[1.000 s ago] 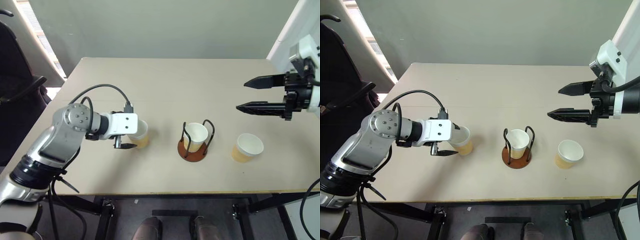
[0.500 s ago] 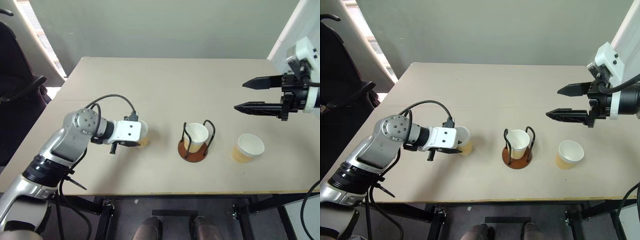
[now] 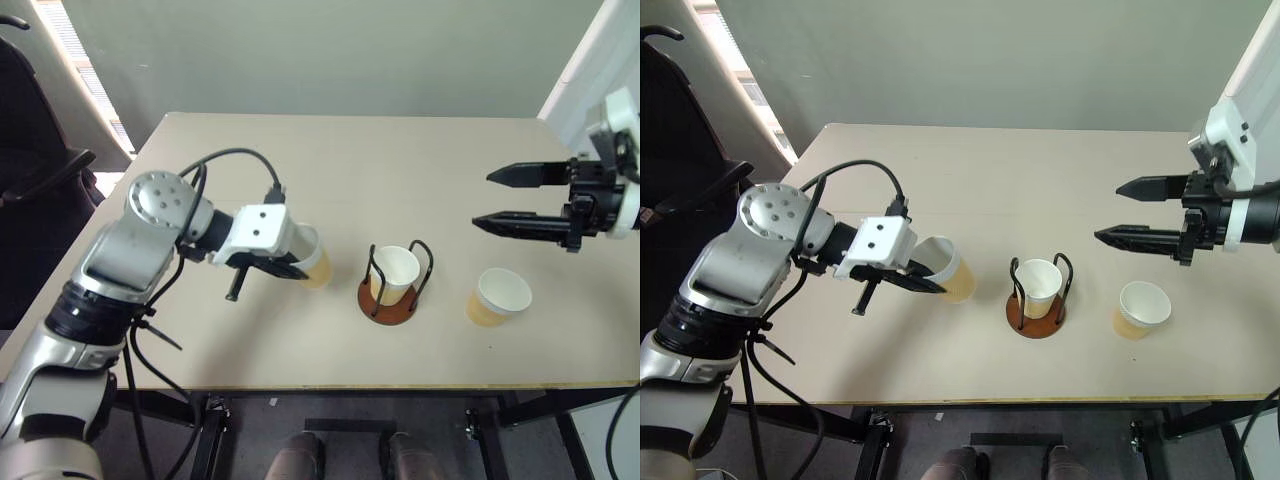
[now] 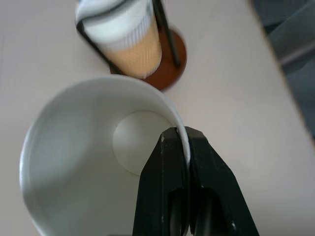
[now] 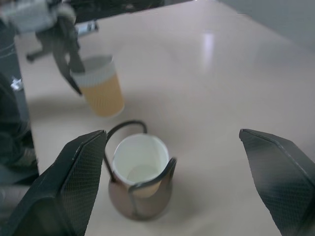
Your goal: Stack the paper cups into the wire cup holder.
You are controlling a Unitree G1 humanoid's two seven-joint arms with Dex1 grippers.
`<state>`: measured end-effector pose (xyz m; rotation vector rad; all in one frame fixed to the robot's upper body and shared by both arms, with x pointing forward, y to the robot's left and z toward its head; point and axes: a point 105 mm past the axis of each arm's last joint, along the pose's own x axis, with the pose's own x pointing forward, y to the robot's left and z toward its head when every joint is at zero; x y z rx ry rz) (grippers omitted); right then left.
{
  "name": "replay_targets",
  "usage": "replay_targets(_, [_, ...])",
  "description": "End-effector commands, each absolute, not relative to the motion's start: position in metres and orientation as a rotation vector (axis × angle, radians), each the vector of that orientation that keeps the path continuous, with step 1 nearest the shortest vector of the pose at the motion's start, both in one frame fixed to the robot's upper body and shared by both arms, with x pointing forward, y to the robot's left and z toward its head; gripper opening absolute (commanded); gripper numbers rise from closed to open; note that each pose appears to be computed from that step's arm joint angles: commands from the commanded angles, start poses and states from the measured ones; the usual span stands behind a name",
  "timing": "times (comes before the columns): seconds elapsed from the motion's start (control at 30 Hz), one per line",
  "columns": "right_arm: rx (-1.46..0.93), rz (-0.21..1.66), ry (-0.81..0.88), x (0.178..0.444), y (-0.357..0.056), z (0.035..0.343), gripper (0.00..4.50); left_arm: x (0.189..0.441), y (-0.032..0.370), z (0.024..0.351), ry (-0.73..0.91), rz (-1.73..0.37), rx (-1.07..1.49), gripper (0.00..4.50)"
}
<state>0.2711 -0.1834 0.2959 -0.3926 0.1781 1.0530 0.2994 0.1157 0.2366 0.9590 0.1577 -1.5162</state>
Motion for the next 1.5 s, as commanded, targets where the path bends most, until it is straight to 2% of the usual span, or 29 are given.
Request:
replay_targets(0.03, [-0.446, 1.118, 0.180, 0.252, -0.181, 0.302, 4.50, 0.299, 0.109, 0.268, 0.073, -1.545, 0.973, 0.07])
replay_targets(0.17, [-0.501, 1.196, 0.188, 0.235, -0.171, 0.291, 4.50, 0.299, 0.092, 0.288, -0.001, -1.615, 1.001, 0.07])
replay_targets(0.4, [-0.511, 1.239, 0.201, 0.223, -0.160, 0.280, 4.50, 0.297, 0.055, 0.309, -0.114, -1.747, 0.998, 0.07])
replay_targets(0.83, [-0.524, 1.154, 0.172, 0.220, -0.168, 0.303, 4.50, 0.308, 0.017, 0.288, -0.106, -1.884, 1.058, 0.07])
replay_targets(1.07, [-0.598, 1.117, 0.232, 0.217, -0.178, 0.298, 4.50, 0.308, -0.002, 0.279, -0.125, -1.939, 1.099, 0.07])
replay_targets(1.5, [-0.657, 1.101, 0.256, 0.217, -0.188, 0.296, 4.50, 0.307, -0.002, 0.262, -0.076, -1.975, 1.234, 0.07])
